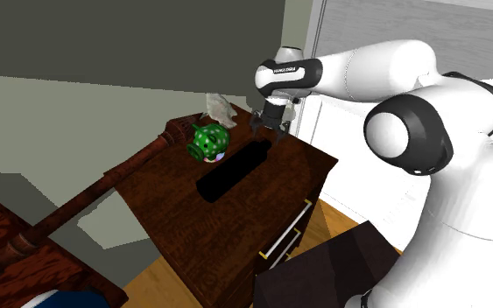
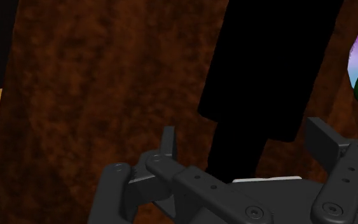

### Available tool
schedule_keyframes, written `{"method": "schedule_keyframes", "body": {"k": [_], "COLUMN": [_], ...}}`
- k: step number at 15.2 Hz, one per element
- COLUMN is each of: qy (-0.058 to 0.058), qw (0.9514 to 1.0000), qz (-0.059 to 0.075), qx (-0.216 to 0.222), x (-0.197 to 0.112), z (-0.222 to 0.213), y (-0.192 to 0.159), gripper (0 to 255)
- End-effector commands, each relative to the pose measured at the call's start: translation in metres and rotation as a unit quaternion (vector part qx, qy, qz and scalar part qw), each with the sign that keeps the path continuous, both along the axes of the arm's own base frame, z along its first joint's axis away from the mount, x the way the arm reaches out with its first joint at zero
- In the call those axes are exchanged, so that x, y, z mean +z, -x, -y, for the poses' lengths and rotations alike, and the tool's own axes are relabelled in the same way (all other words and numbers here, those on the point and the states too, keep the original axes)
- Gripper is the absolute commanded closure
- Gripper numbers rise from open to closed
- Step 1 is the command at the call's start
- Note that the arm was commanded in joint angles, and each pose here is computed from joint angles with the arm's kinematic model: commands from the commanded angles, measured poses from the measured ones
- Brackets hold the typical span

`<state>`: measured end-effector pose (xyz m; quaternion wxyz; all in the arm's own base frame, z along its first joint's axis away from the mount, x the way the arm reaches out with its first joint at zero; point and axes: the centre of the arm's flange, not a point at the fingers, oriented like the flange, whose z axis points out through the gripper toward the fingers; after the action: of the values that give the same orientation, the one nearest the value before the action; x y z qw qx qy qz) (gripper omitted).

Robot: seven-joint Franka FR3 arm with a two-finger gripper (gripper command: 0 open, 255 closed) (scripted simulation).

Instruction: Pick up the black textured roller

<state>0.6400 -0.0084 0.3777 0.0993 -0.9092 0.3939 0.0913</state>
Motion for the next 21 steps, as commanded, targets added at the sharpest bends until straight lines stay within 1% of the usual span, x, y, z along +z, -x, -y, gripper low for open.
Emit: {"method": "schedule_keyframes", "body": {"k": [1, 4, 5, 12, 14, 15, 21], "qy": [-0.003, -0.008, -0.009, -0.009, -0.009, -0.009, -0.009], "qw": [0.9995, 0.9968, 0.9961, 0.9961, 0.9961, 0.9961, 0.9961], "qz": [-0.008, -0.019, -0.021, -0.021, -0.021, -0.021, -0.021], "qx": [-0.031, -0.077, -0.086, -0.086, -0.086, -0.086, -0.086], "x": [-0.017, -0.043, -0.048, -0.085, -0.088, -0.088, -0.088], "z": [0.010, 0.027, 0.031, 0.031, 0.031, 0.031, 0.031], "y": [-0.018, -0.044, -0.049, -0.049, -0.049, -0.049, -0.050], "gripper": [0, 0, 0, 0, 0, 255, 255]}}
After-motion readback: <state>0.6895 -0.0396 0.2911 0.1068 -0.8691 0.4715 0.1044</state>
